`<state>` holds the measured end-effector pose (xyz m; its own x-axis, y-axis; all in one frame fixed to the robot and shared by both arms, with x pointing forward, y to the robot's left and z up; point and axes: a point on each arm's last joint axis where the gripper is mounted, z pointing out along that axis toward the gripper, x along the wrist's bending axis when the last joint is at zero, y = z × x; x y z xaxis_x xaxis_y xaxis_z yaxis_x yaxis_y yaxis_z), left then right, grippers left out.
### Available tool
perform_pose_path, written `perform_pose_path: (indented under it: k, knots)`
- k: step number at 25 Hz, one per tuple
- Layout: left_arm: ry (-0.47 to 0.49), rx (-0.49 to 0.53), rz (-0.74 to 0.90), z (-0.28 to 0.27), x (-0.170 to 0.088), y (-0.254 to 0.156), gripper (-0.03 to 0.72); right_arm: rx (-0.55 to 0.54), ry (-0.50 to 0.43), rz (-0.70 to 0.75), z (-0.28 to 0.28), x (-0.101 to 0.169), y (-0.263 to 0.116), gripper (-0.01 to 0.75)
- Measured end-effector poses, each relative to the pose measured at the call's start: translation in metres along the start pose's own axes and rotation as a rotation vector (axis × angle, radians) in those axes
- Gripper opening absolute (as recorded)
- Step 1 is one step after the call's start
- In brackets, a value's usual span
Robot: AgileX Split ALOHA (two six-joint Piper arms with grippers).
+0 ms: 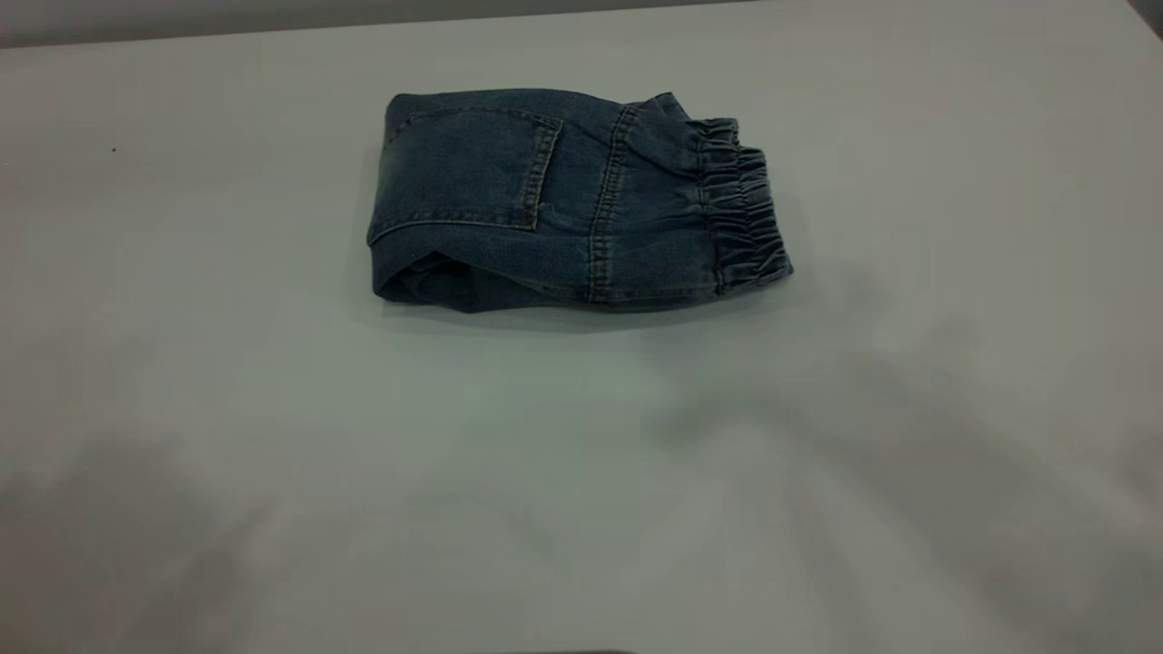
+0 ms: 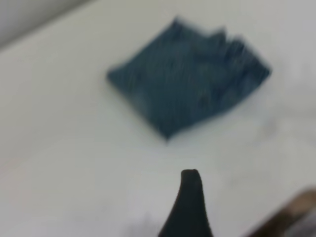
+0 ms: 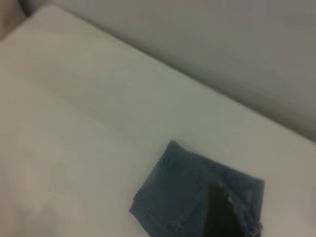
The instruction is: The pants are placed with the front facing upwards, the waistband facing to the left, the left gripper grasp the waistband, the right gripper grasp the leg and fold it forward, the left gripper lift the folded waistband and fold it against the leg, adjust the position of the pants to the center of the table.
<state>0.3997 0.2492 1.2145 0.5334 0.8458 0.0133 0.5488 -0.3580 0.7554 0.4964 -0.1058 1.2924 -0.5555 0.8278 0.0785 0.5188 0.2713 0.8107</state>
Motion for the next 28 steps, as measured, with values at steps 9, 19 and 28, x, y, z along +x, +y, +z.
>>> perform_pose_path:
  k: [9,19,28]
  knots:
    - [0.157,-0.044,-0.061,-0.035,-0.004,-0.022,0.57,0.093,-0.063,-0.003,-0.077,-0.012,-0.086,0.347]
    - [0.133,0.103,-0.168,-0.007,-0.015,-0.093,0.57,0.33,-0.193,0.093,-0.084,-0.035,-0.242,0.347]
    - [0.104,0.258,-0.237,0.025,-0.026,-0.165,0.57,0.39,-0.193,0.091,-0.068,-0.043,-0.342,0.347]
